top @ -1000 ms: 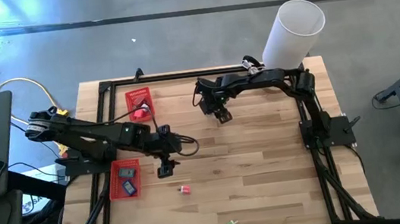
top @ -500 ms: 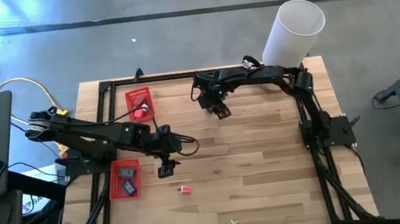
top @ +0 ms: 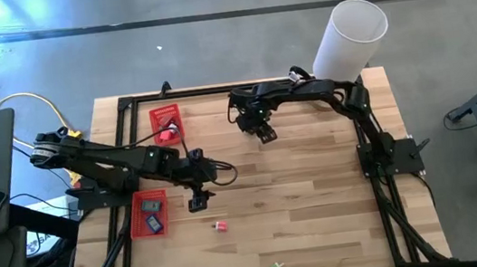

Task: Pick & Place Office items
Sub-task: Put the black digital clock into the bottom red bin

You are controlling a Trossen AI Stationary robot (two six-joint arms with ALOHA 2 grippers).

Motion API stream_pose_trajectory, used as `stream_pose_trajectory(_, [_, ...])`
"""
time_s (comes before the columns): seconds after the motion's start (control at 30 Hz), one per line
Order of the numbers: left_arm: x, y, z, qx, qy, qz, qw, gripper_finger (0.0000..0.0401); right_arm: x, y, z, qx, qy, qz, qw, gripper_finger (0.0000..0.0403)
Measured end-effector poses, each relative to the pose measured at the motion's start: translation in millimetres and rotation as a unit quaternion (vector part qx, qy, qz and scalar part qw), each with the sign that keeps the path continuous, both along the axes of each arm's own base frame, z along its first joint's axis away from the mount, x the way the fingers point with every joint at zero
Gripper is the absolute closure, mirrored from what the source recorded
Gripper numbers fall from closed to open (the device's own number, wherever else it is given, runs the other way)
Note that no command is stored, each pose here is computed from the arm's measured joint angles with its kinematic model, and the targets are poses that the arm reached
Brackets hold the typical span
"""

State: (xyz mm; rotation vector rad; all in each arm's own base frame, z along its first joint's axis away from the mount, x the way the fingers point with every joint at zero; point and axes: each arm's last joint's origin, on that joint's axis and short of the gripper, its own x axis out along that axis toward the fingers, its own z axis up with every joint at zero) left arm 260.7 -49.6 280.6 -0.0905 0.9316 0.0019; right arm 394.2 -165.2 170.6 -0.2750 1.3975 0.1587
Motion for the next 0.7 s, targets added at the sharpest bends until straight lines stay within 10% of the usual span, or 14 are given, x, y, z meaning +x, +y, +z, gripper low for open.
stream_pose_trajectory(0.33, [-2, 1, 2, 0.013, -0.004, 0.010, 1.000, 0.0114, 7, 15, 0, -0.045, 0.008, -0.067, 0.997, 0.0147])
stream_pose_trajectory(0.7, [3, -8, 24, 0.003, -0.062, -0.032, 0.998, 0.0114, 27, 51, 26, -0.066, -0.009, -0.009, 0.998, 0.0147])
